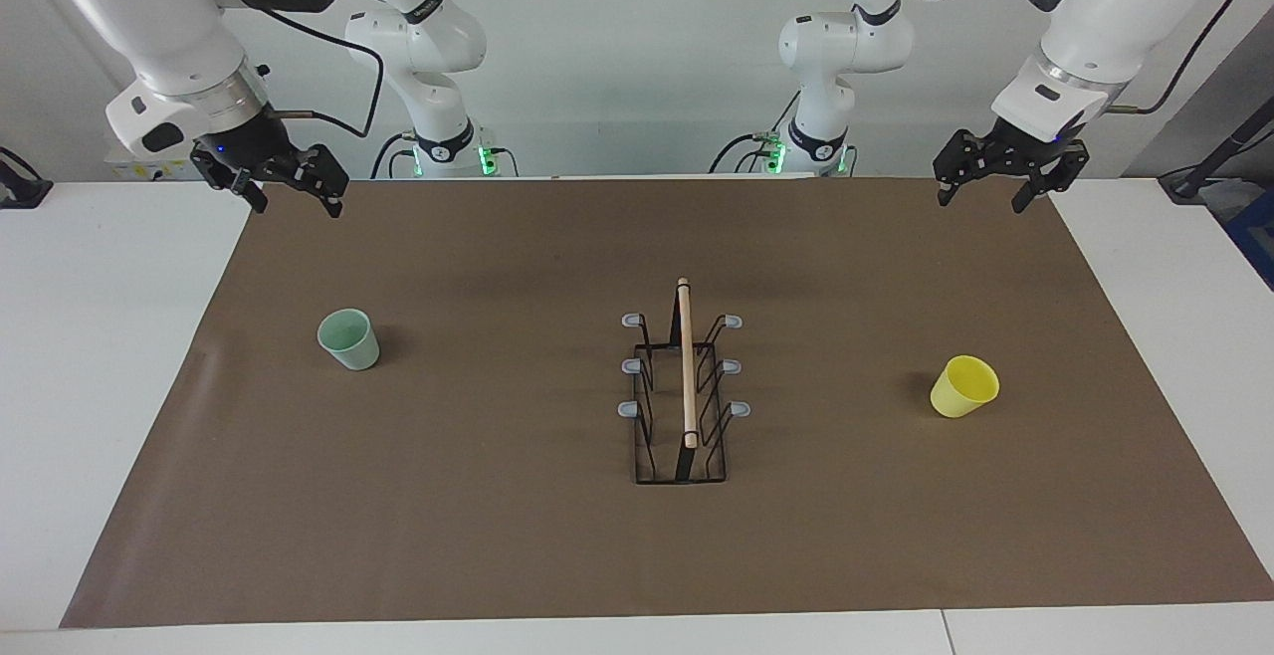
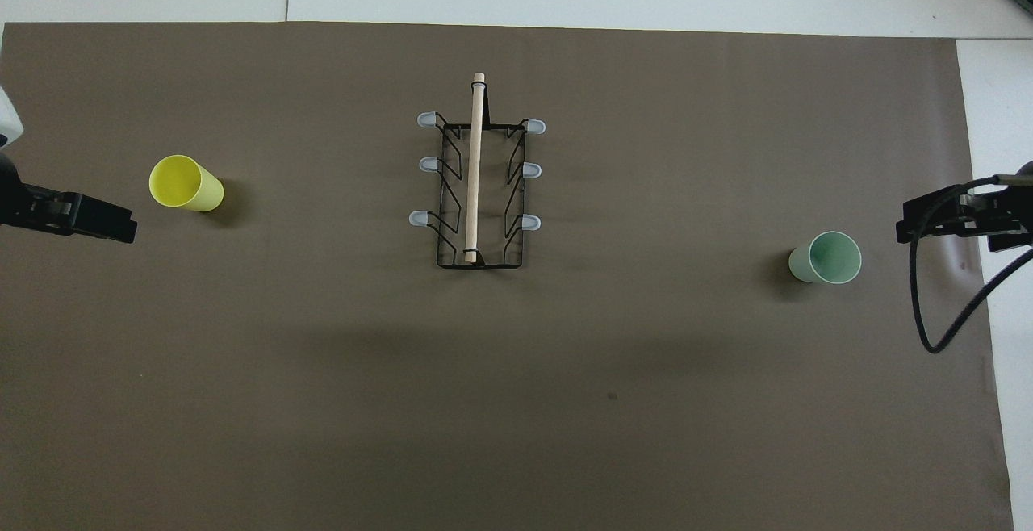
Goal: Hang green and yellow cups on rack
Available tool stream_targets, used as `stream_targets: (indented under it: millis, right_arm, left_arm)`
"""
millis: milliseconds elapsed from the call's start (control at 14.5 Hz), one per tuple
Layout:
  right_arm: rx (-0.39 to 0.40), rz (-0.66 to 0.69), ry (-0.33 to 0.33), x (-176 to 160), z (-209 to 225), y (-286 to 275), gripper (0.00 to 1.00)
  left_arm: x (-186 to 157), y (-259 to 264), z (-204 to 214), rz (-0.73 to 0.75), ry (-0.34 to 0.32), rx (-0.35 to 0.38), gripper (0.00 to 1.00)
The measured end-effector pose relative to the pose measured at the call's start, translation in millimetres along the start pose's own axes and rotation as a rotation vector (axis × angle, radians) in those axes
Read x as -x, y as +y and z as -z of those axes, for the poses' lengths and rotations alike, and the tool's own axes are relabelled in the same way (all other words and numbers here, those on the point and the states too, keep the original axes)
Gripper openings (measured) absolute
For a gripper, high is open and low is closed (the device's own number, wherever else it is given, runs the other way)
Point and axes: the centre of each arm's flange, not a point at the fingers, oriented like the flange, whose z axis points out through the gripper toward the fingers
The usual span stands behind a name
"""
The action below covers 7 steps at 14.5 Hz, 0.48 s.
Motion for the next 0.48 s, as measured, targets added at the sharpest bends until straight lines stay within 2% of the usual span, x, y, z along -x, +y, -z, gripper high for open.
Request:
stream_targets:
  millis: [276,483]
  right_arm:
    - [-0.006,0.028,-0.004,-3.1,-34.0,-7.3,1.0]
    - [0.006,0.173,-0.014,-28.1,-81.2,-12.0,1.0]
  left_arm:
    - [0.0,0.0,0.0,0.0,0.0,0.0,1.0]
    - [0.1,0.0,-0.1,0.0,-0.001,0.0,1.0]
